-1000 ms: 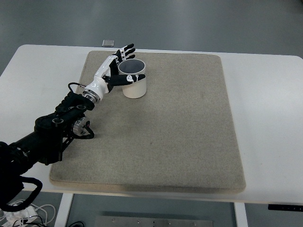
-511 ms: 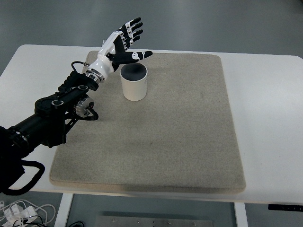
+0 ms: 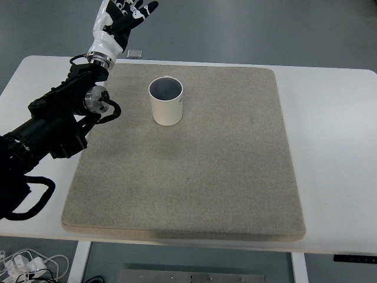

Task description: Flip white cup upright

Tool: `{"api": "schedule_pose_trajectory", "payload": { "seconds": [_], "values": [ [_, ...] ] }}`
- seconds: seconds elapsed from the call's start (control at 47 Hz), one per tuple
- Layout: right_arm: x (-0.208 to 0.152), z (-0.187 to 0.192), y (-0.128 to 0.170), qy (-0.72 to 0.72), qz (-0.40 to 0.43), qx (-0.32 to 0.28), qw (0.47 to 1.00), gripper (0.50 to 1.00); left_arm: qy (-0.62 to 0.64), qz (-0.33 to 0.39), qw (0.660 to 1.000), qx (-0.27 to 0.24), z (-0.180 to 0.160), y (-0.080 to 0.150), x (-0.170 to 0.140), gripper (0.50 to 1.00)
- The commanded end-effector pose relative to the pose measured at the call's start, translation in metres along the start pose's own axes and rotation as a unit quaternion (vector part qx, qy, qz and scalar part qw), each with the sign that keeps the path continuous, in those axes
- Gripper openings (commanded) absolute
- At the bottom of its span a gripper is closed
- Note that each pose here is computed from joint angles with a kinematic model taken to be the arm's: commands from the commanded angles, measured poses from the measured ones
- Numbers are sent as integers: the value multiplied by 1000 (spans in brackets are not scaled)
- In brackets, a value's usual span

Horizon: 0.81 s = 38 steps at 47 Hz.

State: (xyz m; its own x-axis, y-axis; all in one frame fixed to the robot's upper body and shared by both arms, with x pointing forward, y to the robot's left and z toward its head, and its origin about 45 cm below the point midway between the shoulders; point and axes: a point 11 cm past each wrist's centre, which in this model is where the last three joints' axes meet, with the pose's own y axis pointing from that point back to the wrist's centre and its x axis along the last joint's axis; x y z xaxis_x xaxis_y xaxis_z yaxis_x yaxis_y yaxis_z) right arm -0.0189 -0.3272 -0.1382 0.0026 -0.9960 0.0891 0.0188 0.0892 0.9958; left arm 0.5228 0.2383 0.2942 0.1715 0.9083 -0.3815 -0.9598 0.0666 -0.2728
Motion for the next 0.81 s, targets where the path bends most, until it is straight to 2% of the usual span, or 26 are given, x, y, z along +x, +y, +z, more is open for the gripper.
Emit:
{"api": "schedule_pose_trajectory", "payload": {
  "seconds": [0.0,0.085,0.191,0.319,0.468,0.702,0.787],
  "values": [
    [0,0,0,-1,0,0,1000,952,14,10,1000,1,-2,2,6,996],
    [0,0,0,-1,0,0,1000,952,28,19,999,-5,1,2,9,996],
    [0,-1,0,-3,0,1,1000,952,71,40,996,34,-4,2,20,996],
    [0,0,0,0,0,0,1000,952,106,57,992,34,2,2,33,996],
    [0,-1,0,0,0,1,1000,952,144,71,983,91,-14,10,42,996],
    [0,0,0,0,0,0,1000,952,213,106,964,117,-23,18,54,999],
    [0,0,0,0,0,1,1000,952,243,123,956,106,-20,18,62,996]
  ]
}}
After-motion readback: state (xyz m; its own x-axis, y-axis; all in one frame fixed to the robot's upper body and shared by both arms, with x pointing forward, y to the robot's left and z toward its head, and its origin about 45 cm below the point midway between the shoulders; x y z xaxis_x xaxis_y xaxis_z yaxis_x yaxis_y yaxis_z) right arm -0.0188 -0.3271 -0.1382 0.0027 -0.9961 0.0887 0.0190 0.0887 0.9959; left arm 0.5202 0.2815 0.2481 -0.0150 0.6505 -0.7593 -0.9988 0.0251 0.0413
